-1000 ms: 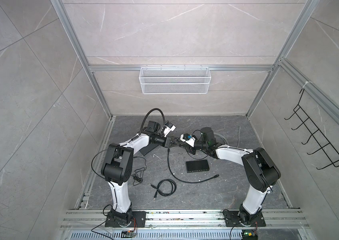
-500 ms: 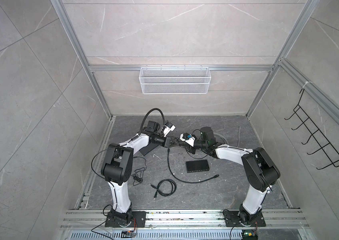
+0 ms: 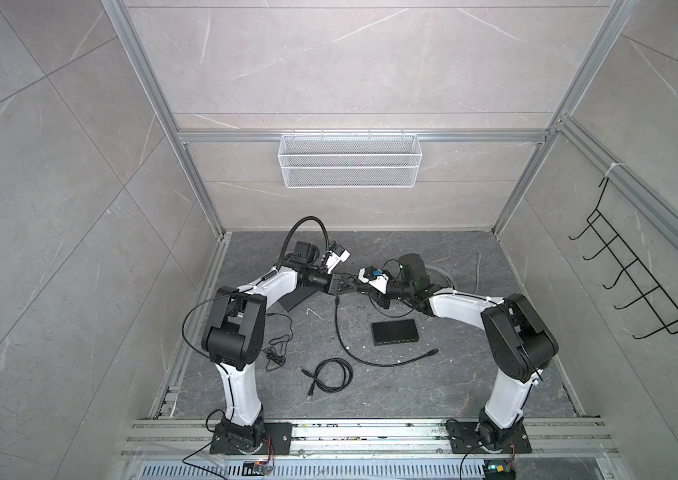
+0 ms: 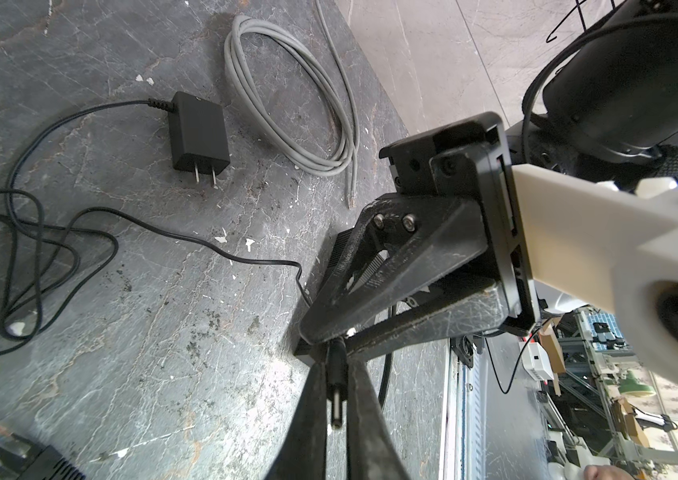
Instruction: Insert the plug into the switch port
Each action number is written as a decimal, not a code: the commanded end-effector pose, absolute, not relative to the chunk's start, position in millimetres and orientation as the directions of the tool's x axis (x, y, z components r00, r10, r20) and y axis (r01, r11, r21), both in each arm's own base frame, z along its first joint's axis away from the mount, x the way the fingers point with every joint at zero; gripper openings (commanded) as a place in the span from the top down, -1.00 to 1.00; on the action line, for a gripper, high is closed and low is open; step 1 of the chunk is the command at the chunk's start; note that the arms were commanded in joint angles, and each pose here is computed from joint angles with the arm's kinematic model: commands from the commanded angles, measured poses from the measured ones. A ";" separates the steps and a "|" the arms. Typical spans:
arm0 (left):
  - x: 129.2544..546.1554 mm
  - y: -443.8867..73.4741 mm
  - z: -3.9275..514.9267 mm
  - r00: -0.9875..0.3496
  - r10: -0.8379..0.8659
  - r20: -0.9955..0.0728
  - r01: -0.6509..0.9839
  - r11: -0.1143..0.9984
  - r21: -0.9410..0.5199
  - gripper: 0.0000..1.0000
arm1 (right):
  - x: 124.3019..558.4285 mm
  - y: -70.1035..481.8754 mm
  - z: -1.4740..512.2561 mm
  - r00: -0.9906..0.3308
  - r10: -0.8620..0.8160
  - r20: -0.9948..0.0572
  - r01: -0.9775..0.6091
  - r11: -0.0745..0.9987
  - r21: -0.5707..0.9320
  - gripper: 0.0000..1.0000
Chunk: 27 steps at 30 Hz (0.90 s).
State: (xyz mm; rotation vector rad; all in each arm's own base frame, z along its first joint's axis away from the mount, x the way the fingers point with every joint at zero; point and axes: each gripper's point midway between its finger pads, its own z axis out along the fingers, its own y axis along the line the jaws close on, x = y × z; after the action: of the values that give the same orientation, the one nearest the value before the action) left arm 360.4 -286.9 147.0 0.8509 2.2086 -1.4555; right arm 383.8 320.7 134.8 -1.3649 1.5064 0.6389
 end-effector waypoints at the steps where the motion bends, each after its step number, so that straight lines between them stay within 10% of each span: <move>1: 359.6 -289.5 174.6 -0.720 0.277 -0.636 0.693 0.240 -0.680 0.91 | 391.2 322.0 137.4 0.100 -0.436 -0.894 -0.941 0.251 -0.227 0.76; 10: 390.2 -276.5 189.7 -0.716 0.211 -0.665 0.683 0.409 -0.605 0.19 | 396.2 307.1 128.8 0.062 -0.522 -0.851 -0.922 0.297 -0.249 0.78; 19: 410.1 -244.0 200.4 -0.746 0.060 -0.663 0.537 0.643 -0.546 0.10 | 417.5 273.3 132.0 -0.063 -0.595 -0.801 -0.841 0.464 -0.279 0.79; 27: 344.3 -273.0 129.9 -0.846 0.109 -0.522 0.403 0.772 -0.491 0.10 | 421.7 209.5 120.8 -0.294 -0.665 -0.686 -0.716 0.629 -0.303 0.79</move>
State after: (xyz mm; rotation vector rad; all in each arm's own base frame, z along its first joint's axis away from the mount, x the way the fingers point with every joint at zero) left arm 359.0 -266.7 142.1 0.4635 2.4239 -0.9433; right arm 422.4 239.8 118.1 -1.1664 1.9075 0.1915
